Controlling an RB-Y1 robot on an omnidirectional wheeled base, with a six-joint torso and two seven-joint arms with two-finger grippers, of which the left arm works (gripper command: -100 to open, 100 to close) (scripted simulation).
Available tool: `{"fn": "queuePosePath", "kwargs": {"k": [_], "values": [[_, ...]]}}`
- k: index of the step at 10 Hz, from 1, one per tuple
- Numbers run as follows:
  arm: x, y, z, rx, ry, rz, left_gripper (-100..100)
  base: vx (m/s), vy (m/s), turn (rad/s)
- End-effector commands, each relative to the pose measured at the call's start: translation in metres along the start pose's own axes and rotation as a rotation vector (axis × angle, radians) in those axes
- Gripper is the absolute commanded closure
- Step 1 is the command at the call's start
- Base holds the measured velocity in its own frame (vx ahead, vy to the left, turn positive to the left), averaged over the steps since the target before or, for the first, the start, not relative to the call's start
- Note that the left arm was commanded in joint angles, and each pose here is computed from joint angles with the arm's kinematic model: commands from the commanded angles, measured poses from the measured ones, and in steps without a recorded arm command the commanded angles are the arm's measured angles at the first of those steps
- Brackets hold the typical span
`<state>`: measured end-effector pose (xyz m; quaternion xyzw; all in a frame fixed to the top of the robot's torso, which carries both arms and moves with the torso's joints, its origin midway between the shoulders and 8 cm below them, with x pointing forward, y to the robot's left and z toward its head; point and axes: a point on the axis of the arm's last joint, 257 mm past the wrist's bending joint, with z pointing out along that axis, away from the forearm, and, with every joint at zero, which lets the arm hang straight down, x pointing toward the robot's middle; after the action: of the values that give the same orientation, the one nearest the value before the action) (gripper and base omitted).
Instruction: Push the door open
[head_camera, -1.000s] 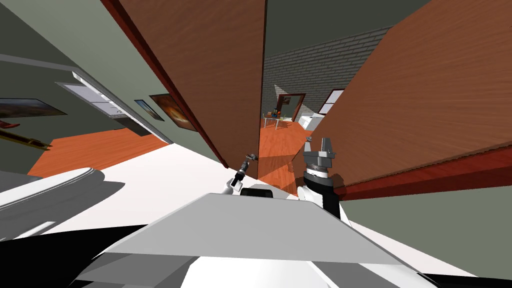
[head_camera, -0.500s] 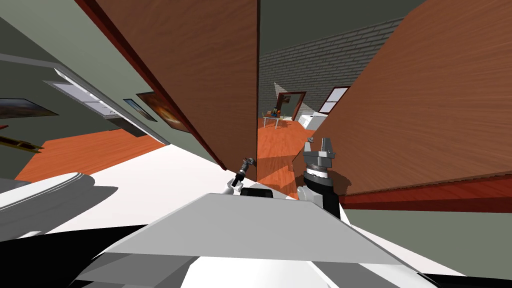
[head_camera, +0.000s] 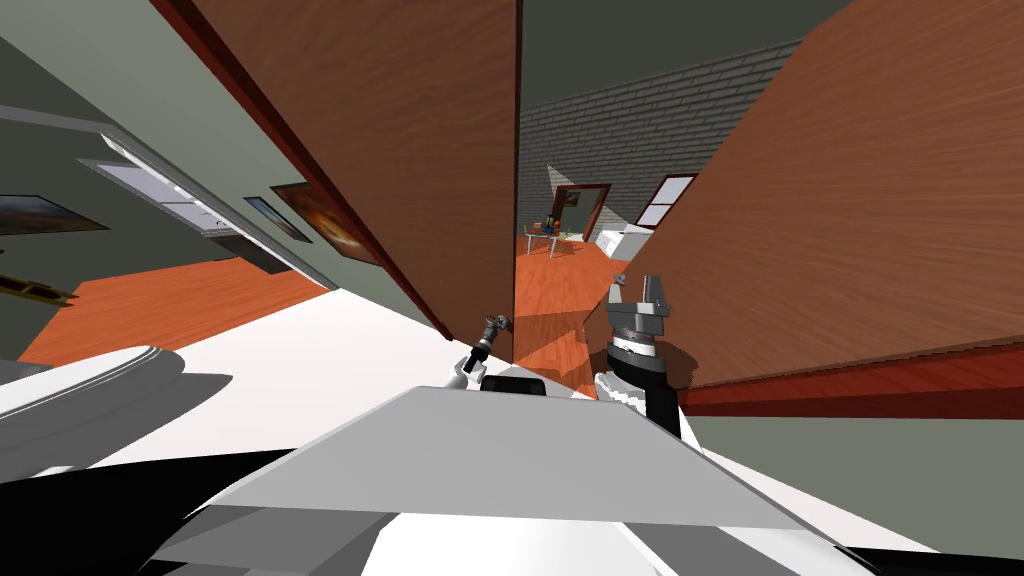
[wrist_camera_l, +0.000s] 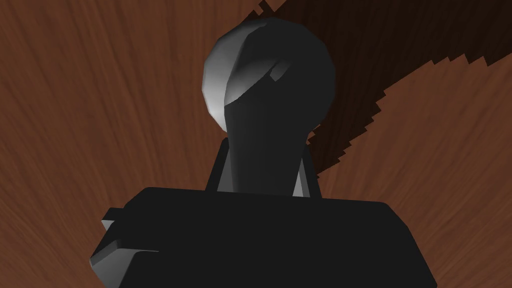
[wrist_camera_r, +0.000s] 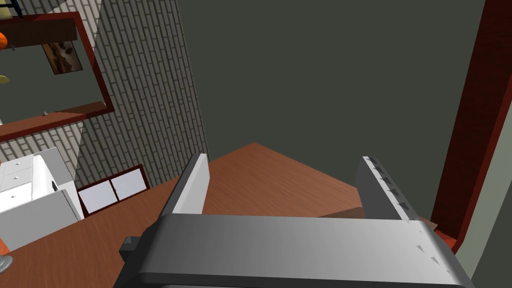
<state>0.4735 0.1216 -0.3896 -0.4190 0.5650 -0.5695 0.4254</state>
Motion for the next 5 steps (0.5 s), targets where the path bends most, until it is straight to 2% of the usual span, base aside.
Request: {"fn": "queuePosePath", "kwargs": {"k": [1, 5], "values": [[-0.01, 0.0, -0.0011, -0.002, -0.016, 0.007, 100, 0.092, -0.049, 0.022], [-0.029, 0.001, -0.0033, -0.004, -0.052, 0.017, 100, 0.149, -0.08, 0.032]]}}
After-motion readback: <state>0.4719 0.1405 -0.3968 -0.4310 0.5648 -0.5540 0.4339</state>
